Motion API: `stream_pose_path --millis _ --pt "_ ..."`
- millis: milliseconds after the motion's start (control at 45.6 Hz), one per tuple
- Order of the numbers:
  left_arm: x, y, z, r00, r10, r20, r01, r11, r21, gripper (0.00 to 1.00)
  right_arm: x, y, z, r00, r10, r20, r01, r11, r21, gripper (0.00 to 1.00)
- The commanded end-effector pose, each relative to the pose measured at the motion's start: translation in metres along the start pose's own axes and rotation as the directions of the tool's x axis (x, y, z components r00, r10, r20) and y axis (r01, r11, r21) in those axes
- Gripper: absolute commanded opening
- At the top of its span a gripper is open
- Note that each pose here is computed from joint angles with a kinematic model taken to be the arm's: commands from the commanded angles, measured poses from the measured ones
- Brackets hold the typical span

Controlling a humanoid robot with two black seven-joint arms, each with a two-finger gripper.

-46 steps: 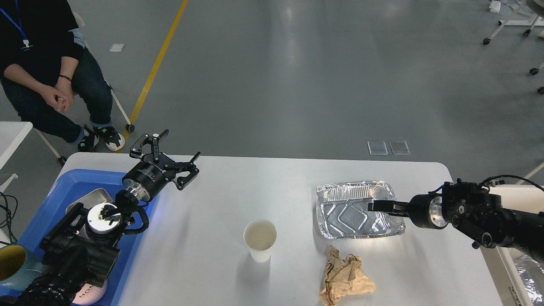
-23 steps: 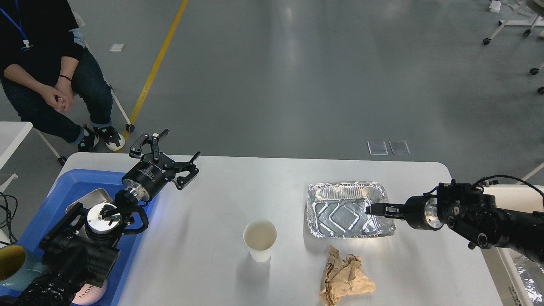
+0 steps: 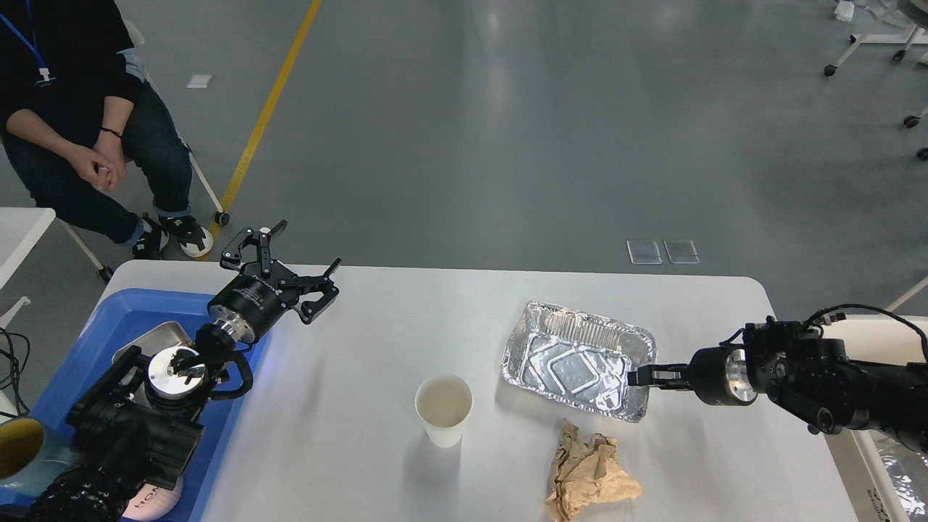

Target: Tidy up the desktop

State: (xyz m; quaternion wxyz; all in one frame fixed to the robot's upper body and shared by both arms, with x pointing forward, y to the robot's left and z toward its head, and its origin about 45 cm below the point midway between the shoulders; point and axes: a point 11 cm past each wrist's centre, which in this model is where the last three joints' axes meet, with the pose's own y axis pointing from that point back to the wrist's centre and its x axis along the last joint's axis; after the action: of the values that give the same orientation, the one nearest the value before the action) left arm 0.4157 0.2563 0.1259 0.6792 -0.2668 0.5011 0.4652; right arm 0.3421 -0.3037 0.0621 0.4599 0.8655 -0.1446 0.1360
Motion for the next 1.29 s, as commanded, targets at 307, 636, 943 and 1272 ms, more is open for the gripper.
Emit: stream_pose_path --millis 307,636,943,1272 --pt "0.002 0.004 0.007 1.0 0.009 0.012 -0.009 1.0 -0.004 1.0 -0.013 -0.003 -0.001 0.997 -0.062 -0.036 0.063 0.998 0.02 0.0" --pt "0.002 0.004 0.008 1.0 0.009 0.015 -0.009 1.0 -0.003 1.0 -0.01 -0.001 -0.003 0.997 -0.069 -0.041 0.07 0.997 0.032 0.0" --pt "-0.002 0.001 0.009 1.0 0.001 0.019 -0.001 1.0 0.001 1.0 0.025 0.013 -0.011 0.998 -0.044 -0.053 0.045 0.999 0.021 0.0" --pt "-0.011 -0.006 0.013 1.0 -0.013 0.029 0.013 1.0 0.007 1.0 0.059 0.067 0.012 0.998 -0.006 0.057 0.007 1.0 -0.028 0.0"
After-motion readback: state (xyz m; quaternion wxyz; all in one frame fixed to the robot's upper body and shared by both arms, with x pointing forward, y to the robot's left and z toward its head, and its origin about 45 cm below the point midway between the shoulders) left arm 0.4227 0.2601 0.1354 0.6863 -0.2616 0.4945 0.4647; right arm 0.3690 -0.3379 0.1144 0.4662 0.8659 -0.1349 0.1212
